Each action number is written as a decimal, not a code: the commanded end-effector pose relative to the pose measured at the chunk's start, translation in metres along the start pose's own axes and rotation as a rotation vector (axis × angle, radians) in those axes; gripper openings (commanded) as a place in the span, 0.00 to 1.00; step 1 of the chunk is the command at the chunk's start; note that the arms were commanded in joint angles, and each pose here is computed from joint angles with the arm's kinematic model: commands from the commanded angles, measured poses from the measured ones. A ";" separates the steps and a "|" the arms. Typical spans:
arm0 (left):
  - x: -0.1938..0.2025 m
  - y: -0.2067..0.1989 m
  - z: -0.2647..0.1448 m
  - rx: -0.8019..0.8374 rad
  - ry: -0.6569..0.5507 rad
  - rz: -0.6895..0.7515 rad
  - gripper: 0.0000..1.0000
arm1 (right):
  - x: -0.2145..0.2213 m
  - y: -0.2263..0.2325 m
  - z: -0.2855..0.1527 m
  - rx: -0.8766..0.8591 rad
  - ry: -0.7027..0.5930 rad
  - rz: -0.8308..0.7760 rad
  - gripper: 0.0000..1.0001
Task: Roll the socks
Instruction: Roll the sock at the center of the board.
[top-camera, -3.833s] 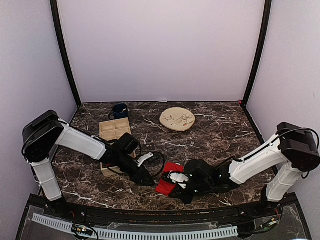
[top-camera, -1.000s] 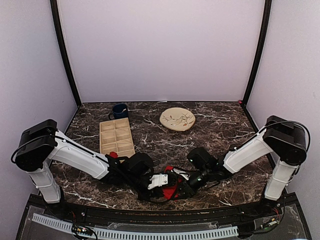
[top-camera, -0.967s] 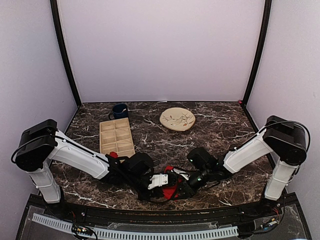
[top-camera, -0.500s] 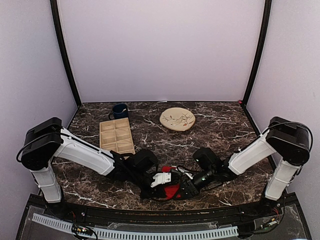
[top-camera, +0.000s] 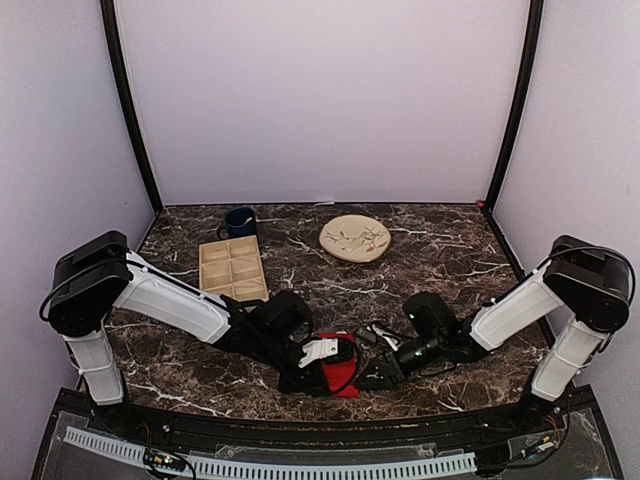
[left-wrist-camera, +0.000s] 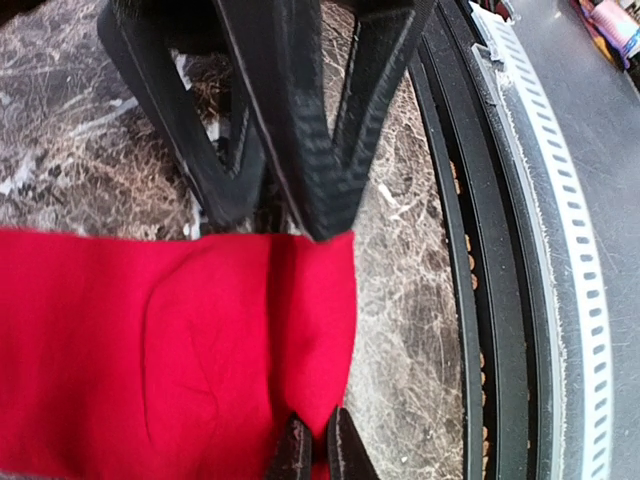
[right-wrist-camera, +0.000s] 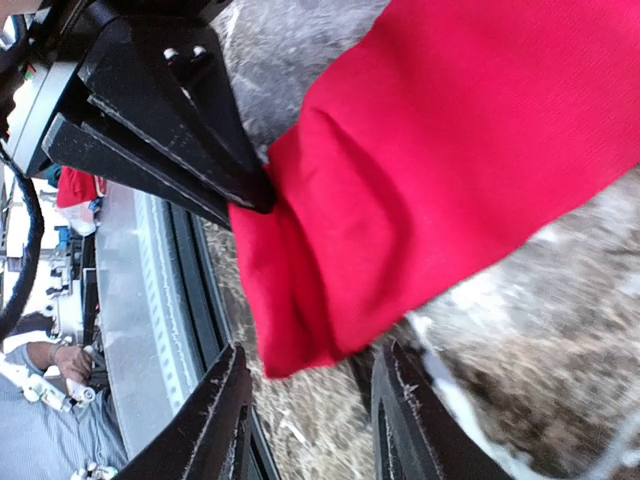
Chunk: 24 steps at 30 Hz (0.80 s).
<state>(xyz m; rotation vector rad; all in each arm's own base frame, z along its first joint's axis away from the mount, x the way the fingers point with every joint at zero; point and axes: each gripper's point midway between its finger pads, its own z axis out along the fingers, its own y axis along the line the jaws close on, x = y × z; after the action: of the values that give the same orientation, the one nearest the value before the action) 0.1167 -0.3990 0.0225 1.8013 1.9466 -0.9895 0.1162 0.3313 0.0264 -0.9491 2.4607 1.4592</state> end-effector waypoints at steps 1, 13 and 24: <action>0.024 -0.003 0.001 0.052 0.074 -0.124 0.02 | 0.000 -0.021 -0.008 0.102 -0.041 0.031 0.38; 0.030 -0.002 0.007 0.144 0.108 -0.233 0.03 | -0.012 -0.025 -0.030 0.212 -0.149 -0.072 0.39; 0.032 -0.007 0.009 0.268 0.123 -0.350 0.03 | -0.013 -0.008 -0.050 0.395 -0.224 -0.324 0.39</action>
<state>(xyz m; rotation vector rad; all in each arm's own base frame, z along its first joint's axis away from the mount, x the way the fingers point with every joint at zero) 0.1188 -0.4009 0.0201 1.7117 2.1559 -1.3093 0.1410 0.2996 0.0566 -0.9087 2.2396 1.0560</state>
